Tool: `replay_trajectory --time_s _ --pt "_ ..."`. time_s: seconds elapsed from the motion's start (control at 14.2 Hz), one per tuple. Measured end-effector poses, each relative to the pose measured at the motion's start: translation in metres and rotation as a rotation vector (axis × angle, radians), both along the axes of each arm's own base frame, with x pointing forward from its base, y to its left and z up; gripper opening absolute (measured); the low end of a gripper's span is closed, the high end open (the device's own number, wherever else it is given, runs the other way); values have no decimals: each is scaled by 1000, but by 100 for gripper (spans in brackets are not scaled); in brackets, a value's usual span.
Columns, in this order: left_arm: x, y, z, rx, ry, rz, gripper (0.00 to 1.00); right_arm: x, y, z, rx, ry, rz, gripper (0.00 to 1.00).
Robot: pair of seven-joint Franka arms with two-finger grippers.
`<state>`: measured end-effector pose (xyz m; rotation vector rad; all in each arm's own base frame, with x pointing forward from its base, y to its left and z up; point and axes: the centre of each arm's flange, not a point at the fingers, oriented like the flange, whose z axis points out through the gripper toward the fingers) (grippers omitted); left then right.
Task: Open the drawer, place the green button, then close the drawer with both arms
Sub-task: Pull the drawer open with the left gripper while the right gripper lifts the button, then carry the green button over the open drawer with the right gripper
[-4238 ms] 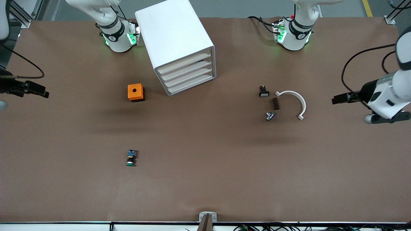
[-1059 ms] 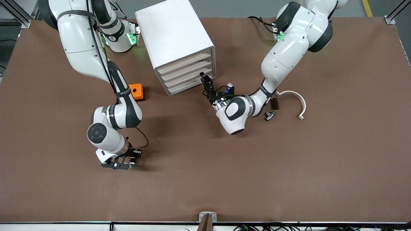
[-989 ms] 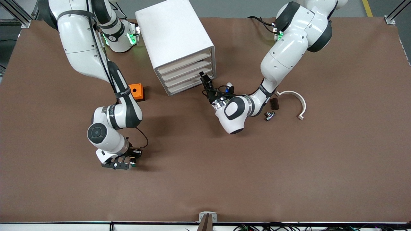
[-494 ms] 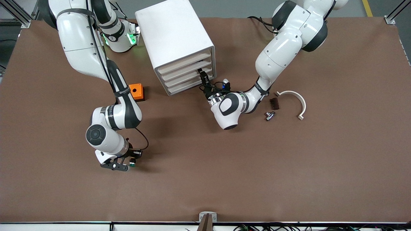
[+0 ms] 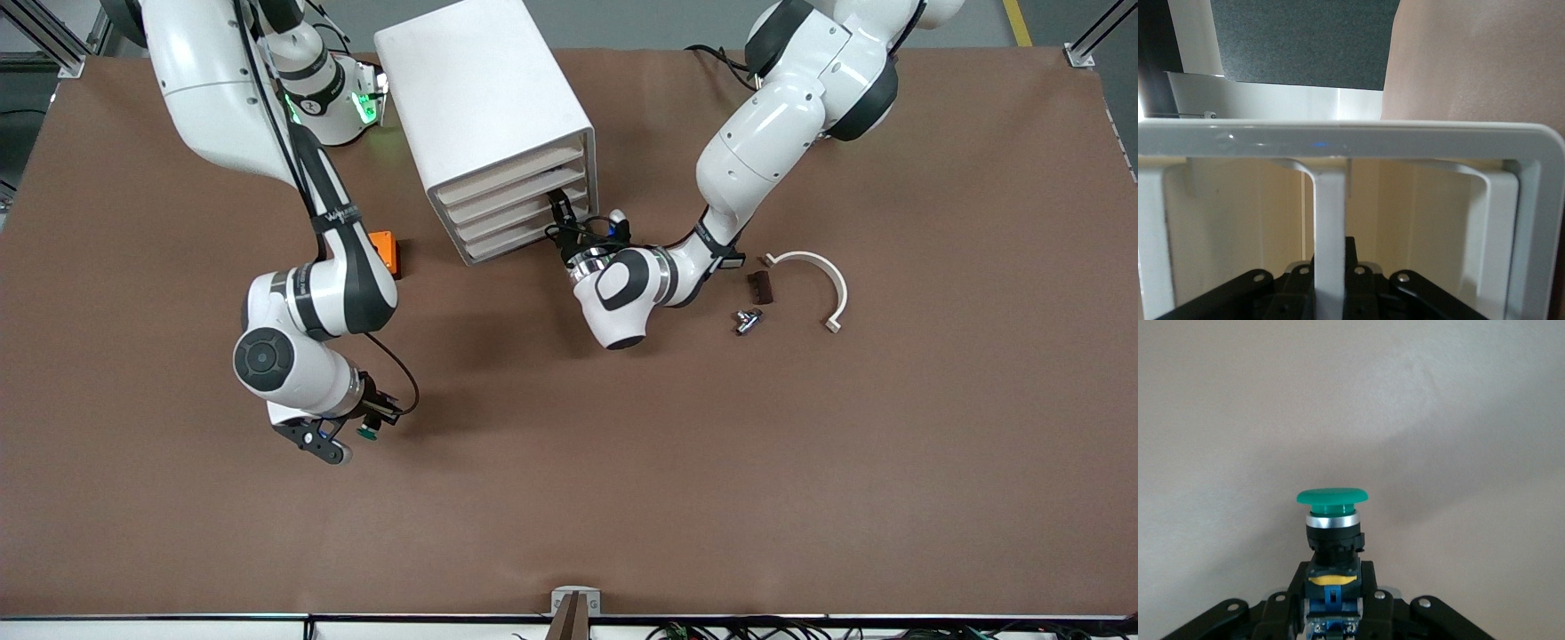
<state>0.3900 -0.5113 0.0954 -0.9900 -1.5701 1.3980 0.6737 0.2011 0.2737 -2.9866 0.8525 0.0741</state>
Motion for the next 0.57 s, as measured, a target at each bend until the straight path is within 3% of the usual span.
replay_trajectory --time_s 0.07,0.57 --pt "1 0 0 -2 -1 1 7 -5 7 9 1 4 -53 34" --pt "16 14 -1 2 -3 21 7 -36 60 49 -8 42 -407 34"
